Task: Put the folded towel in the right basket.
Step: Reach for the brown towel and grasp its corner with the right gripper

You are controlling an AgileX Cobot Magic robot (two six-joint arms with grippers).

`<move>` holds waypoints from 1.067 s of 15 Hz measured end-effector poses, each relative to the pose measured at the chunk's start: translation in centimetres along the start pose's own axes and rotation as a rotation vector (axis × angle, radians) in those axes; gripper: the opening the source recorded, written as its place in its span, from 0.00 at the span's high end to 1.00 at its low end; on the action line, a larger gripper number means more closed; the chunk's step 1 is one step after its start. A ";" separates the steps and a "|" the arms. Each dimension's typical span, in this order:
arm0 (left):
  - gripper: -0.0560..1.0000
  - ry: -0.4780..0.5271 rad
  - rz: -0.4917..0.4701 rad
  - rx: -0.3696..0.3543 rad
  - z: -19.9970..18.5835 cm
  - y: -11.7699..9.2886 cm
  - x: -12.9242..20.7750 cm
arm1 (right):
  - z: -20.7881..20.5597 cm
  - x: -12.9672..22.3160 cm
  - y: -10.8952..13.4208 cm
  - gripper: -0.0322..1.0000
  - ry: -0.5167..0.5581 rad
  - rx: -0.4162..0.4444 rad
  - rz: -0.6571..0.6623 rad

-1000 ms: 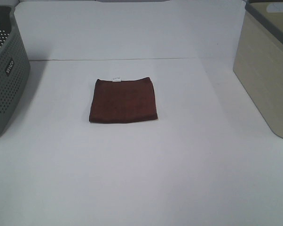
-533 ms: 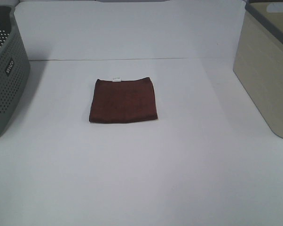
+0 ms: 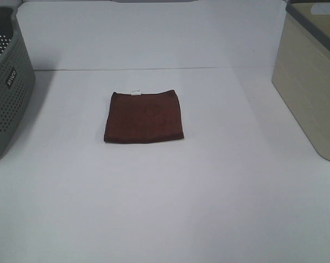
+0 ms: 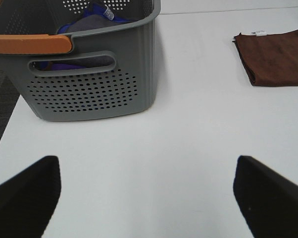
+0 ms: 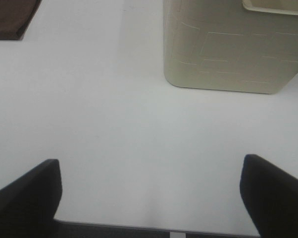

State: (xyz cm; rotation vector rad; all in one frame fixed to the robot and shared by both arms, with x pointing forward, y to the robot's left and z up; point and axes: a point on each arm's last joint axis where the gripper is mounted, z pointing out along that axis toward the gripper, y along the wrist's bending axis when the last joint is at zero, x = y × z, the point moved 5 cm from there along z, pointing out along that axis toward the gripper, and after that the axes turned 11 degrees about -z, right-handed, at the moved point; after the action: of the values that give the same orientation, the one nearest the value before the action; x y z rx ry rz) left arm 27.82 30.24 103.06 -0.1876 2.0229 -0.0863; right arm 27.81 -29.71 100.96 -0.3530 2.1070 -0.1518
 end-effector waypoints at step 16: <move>0.11 0.000 0.000 0.000 0.0 0.0 0.0 | 0.0 0.0 0.0 0.06 0.000 0.000 0.000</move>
State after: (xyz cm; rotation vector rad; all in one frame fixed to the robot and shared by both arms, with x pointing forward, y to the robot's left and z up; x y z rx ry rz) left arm 27.82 30.24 103.06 -0.1876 2.0229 -0.0863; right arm 27.81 -29.71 100.96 -0.3530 2.1070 -0.1518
